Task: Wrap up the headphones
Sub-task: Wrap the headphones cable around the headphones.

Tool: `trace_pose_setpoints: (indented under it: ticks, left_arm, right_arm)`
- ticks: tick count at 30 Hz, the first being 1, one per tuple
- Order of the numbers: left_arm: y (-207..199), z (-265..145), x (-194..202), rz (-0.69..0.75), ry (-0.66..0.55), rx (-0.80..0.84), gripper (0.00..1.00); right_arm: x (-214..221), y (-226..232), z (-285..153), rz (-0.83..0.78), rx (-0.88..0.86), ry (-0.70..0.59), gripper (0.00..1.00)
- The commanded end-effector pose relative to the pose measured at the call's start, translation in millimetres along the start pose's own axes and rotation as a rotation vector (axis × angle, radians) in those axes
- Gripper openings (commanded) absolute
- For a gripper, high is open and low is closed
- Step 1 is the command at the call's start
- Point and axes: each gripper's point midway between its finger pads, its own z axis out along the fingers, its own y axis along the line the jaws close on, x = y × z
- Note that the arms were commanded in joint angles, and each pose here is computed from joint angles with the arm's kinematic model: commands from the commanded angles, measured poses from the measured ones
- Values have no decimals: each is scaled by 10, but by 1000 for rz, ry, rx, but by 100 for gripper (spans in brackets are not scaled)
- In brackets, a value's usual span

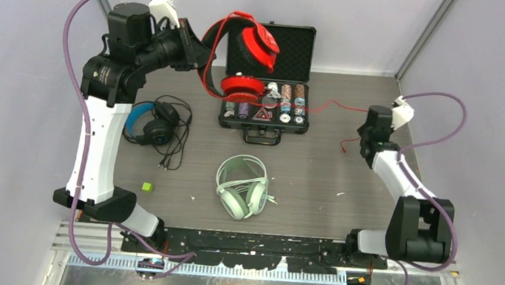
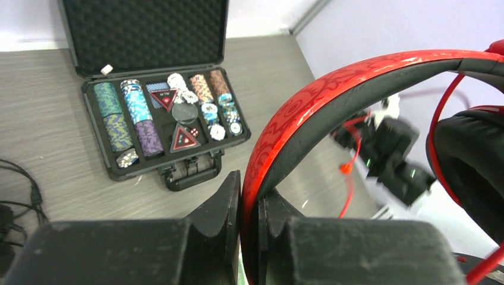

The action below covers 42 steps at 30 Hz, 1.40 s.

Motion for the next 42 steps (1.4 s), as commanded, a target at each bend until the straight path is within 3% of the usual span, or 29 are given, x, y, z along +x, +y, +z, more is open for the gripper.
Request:
trace_pose_setpoints:
  ticks: [1,9,15,19,24,28,35,42]
  left_arm:
    - [-272,-314,122,176,43,175,0]
    - [-267,-316,625,304,192,339,0]
    - [-390,-382,819,326,232,479,0]
    - [-321,-359,839,341,217,447,0]
    - [166,-140,519,275,118,86,0]
    - [485,-172,69,226,-51,-175,0]
    - [204,-360,-474,101,-302,-116,0]
    - [-226,-536,-787,-31,-413,105,0]
  right_arm:
    - [-429,-225,242,125,72,-54,0]
    - [-846,-394,573,148,162,-74,0]
    - [-1053,-361,709,134,181,-94,1]
    - [-1139,-207,791,128,131,-74,0]
    - [-1124,-142,798,124,103,-52,0]
    - [-1061,-206,770,126,122,-48,0]
    - [-798,-294,815,129,140,4,1]
    - [-605,-356,885,115,152,37,0]
